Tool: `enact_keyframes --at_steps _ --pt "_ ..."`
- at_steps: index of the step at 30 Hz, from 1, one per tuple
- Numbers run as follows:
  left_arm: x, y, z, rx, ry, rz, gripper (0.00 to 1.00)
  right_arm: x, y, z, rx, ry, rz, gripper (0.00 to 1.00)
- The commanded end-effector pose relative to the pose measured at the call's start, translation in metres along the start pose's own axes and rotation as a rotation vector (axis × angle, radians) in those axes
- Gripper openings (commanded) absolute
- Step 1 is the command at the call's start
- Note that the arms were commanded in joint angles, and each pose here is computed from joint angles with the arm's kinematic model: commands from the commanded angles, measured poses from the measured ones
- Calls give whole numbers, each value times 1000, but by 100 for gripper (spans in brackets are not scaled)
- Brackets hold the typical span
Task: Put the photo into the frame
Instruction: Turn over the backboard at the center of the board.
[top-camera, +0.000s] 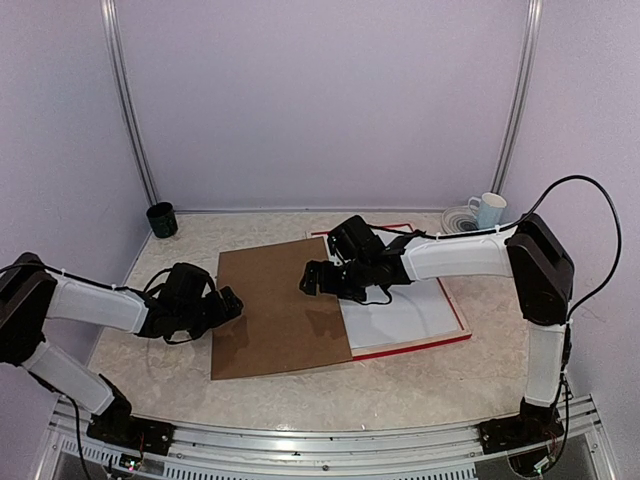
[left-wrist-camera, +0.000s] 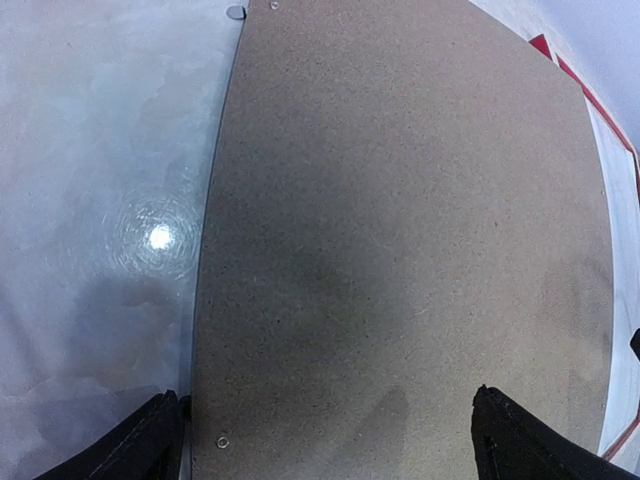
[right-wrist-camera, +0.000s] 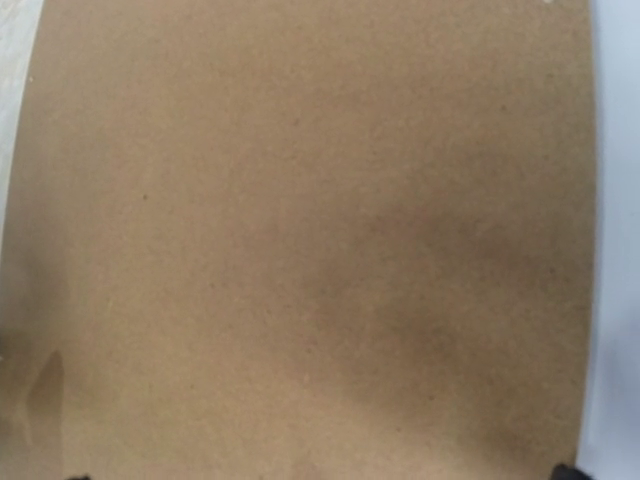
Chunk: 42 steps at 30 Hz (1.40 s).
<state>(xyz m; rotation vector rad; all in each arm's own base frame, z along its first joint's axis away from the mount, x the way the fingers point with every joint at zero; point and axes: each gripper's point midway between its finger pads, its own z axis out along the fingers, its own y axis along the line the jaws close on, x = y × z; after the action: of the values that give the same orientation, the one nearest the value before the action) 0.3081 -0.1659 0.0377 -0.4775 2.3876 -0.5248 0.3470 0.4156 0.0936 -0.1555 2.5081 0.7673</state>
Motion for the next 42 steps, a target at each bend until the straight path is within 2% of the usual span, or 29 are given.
enact_keyframes --at_steps 1,32,42 --pt "18 10 8 -34 61 -2 99 -5 -2 1 16 7 -14 99" --pt "10 5 5 -30 35 11 99 19 -31 25 26 89 35 99" --pt "13 6 8 -30 46 13 99 9 11 4 -190 66 -8 98"
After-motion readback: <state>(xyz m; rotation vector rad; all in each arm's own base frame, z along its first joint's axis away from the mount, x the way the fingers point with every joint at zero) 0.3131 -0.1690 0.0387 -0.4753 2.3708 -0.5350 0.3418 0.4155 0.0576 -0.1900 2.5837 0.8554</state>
